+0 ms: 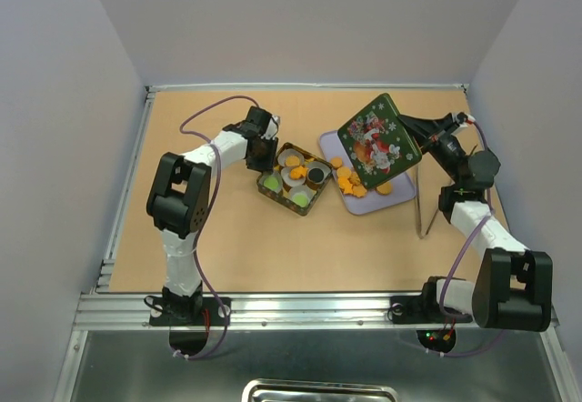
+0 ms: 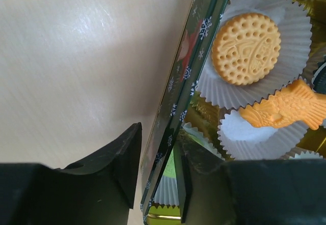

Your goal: Pack the cookies

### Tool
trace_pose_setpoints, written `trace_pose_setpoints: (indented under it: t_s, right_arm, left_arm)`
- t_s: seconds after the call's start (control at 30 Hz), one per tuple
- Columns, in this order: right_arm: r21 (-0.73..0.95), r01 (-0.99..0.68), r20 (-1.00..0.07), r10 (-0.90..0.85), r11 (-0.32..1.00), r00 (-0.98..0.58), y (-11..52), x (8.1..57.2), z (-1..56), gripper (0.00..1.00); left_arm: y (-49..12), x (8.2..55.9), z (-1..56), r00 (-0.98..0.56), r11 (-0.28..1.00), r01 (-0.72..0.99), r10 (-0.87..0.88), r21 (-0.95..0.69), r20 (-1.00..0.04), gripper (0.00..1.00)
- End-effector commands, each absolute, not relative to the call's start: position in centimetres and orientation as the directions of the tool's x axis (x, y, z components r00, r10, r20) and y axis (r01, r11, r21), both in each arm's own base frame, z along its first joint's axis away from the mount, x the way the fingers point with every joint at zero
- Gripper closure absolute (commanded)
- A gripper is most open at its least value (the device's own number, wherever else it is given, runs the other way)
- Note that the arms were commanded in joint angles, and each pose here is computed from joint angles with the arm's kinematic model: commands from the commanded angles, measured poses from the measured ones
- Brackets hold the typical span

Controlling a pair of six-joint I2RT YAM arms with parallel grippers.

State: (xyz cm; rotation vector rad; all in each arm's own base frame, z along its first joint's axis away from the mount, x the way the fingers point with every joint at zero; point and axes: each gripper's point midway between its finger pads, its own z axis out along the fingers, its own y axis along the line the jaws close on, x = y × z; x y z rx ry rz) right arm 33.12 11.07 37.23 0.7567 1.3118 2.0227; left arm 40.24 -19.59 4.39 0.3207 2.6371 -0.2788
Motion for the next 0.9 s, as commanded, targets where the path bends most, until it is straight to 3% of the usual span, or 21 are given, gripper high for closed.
trace_pose_setpoints:
  t_s: [0.0, 0.5, 0.77, 0.87]
  right_arm:
    - [0.774, 0.08, 0.492, 0.518, -0.628, -0.7, 10.1, 31.4, 40.2, 1.0]
    - [0.782, 0.11, 0.499, 0.511, -0.613, -0.7, 10.4, 31.2, 39.2, 1.0]
    - [0.792, 0.121, 0.491, 0.506, -0.599, -0.709, 10.8, 31.0, 38.8, 1.0]
    - [0.796, 0.115, 0.484, 0.51, -0.595, -0.711, 10.8, 31.1, 38.9, 1.0]
  left_arm:
    - [-20.3, 42.1, 7.2, -0.828, 0.956, 0.25, 0.127, -0.156, -0.547, 0.6]
    - [-18.9, 38.6, 6.9, -0.873, 0.975, 0.095, -0.016, -0.202, -0.488, 0.9]
    - [-18.1, 36.5, 7.0, -0.875, 0.973, 0.041, -0.075, -0.227, -0.478, 0.88]
    - [-18.2, 36.4, 7.6, -0.871, 0.969, 0.025, -0.1, -0.246, -0.482, 0.61]
